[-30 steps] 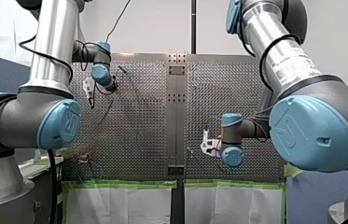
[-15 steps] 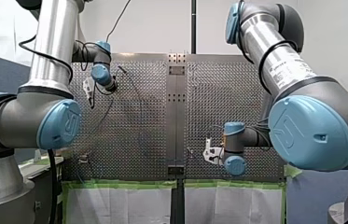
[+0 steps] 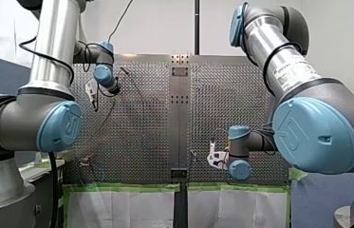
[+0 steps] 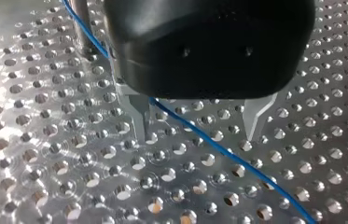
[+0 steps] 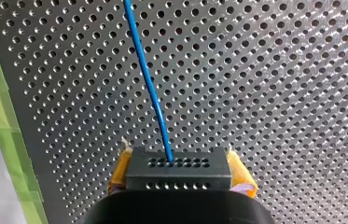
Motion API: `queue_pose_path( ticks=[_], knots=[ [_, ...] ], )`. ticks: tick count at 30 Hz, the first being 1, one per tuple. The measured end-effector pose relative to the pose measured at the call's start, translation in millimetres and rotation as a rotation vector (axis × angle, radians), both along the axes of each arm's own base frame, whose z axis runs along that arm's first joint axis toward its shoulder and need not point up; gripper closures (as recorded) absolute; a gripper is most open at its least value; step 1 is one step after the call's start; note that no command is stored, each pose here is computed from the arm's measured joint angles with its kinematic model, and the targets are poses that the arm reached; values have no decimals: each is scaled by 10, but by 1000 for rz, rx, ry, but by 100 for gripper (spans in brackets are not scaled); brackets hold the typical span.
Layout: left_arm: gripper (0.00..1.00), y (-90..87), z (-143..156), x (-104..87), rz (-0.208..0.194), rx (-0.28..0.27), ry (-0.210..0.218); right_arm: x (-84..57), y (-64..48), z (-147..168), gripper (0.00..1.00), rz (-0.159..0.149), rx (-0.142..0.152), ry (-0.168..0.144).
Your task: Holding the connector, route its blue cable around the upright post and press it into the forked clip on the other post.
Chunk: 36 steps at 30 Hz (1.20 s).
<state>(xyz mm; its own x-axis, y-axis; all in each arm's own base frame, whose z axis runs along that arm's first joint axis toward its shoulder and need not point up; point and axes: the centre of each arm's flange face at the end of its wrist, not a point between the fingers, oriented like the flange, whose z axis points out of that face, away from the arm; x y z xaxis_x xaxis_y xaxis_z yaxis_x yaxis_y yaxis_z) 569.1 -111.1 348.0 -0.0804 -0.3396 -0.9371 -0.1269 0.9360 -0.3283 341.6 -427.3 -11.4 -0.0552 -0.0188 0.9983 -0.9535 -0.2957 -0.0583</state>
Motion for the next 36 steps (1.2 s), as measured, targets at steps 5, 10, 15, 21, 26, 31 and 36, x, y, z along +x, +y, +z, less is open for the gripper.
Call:
queue_pose_path(
  ticks=[5,10,15,21,26,31,36],
  knots=[
    [2,70,-82,-86,51,-34,46,0,0,-1,100,0,0,-1],
    [2,112,-118,-249,83,-21,76,12,0,3,100,11,-3,-3],
    [2,146,-96,-463,111,26,98,18,-4,6,100,17,-5,-5],
    [2,185,-95,-724,147,81,148,-19,-35,7,100,10,-3,-11],
    [2,219,98,-841,179,126,151,-50,-63,7,100,8,-3,-13],
    [2,233,465,-921,209,174,121,-38,-62,5,100,30,5,-29],
    [2,217,812,-1007,210,212,90,-22,-58,7,100,41,7,-39]
  ],
)
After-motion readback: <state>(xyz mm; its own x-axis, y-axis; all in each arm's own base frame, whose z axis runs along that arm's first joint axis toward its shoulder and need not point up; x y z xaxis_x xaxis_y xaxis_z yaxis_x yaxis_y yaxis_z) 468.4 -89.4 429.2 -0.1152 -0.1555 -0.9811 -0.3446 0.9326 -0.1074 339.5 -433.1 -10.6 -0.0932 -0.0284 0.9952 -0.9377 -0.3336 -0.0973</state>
